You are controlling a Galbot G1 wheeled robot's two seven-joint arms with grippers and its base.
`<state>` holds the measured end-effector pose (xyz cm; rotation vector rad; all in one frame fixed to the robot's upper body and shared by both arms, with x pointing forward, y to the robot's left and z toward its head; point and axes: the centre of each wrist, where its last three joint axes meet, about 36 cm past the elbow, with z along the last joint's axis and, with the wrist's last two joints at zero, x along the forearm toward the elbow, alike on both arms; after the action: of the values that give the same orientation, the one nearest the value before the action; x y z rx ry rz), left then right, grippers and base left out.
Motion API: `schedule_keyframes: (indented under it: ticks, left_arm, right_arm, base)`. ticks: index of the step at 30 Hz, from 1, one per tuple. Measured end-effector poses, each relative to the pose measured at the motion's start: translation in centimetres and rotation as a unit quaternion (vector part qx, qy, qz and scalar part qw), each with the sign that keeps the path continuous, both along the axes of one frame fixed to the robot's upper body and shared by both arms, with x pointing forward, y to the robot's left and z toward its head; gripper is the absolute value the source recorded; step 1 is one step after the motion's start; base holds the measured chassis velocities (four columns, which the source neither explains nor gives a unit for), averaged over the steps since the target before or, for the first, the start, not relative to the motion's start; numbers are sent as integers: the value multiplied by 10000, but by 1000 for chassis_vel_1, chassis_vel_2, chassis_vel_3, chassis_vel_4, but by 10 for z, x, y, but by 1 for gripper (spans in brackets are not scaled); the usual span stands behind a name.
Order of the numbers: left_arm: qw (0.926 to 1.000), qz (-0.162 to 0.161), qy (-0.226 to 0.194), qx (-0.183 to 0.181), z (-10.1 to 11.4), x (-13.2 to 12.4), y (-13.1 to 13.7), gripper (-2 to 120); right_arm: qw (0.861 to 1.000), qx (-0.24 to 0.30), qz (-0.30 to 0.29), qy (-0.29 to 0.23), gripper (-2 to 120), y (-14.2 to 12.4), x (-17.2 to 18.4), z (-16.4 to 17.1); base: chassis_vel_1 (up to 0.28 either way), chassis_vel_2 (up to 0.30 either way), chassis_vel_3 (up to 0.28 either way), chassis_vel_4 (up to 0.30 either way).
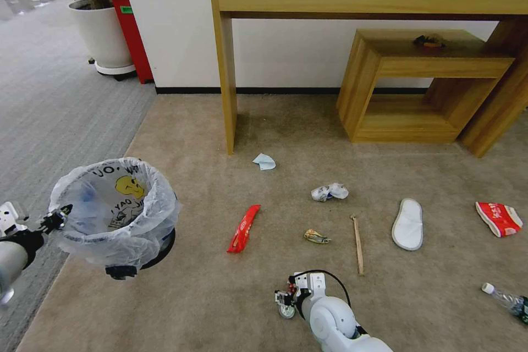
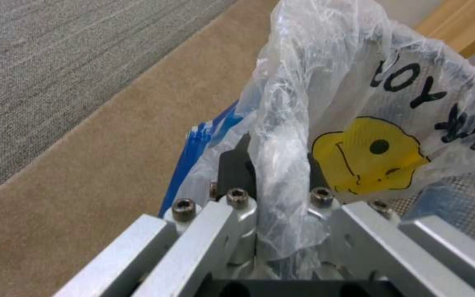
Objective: Pick up the trash bin and place the garbage on the floor into it.
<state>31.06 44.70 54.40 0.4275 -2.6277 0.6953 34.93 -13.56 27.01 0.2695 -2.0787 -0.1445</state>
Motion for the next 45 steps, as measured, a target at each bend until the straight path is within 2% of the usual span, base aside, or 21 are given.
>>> schedule_keyframes:
  ticks: [2,4,5,11,13,30,37,39,45]
  left_arm:
    - [10000,-16,-3,-7,0,1,-1,3]
    - [10000,-19,-4,-9,0,1,-1,3]
    - [10000,-25,-5,-13,-1,1,-1,3]
    - [10000,-31,0,-15,-1,2,-1,3]
    - [10000,-37,-1,-18,-2,2,-2,3]
    - [10000,-43,-4,-10,-2,3,-1,3]
    - [10000,-49,-6,-8,-2,3,-2,3]
    - [10000,-50,-10,-8,-2,3,-2,3]
    - [10000,-59,-9,-11,-2,3,-2,3]
  right_arm:
    - [10000,-56,7,8,45,-1,-1,-3]
    - [10000,-71,10,11,43,-1,-2,-4]
    - [9999,-101,12,12,37,-3,-3,-6]
    - [9999,-123,14,8,33,-5,-5,-7]
    - [9999,-131,9,0,25,-6,-4,-7]
    - [9998,-197,-6,-7,22,-12,-3,-10]
    - [9998,-186,-4,-33,9,-14,-3,-9]
    - [9998,-183,-1,-65,0,-15,-2,-8]
    - [9998,-168,4,-125,0,-16,-3,-7]
  base:
    - [0,0,0,0]
    - [0,0,0,0]
    - [0,0,0,0]
    - [0,0,0,0]
    - [0,0,0,0]
    - [0,0,0,0]
    - [0,0,0,0]
    - [0,0,0,0]
    - [0,0,0,0]
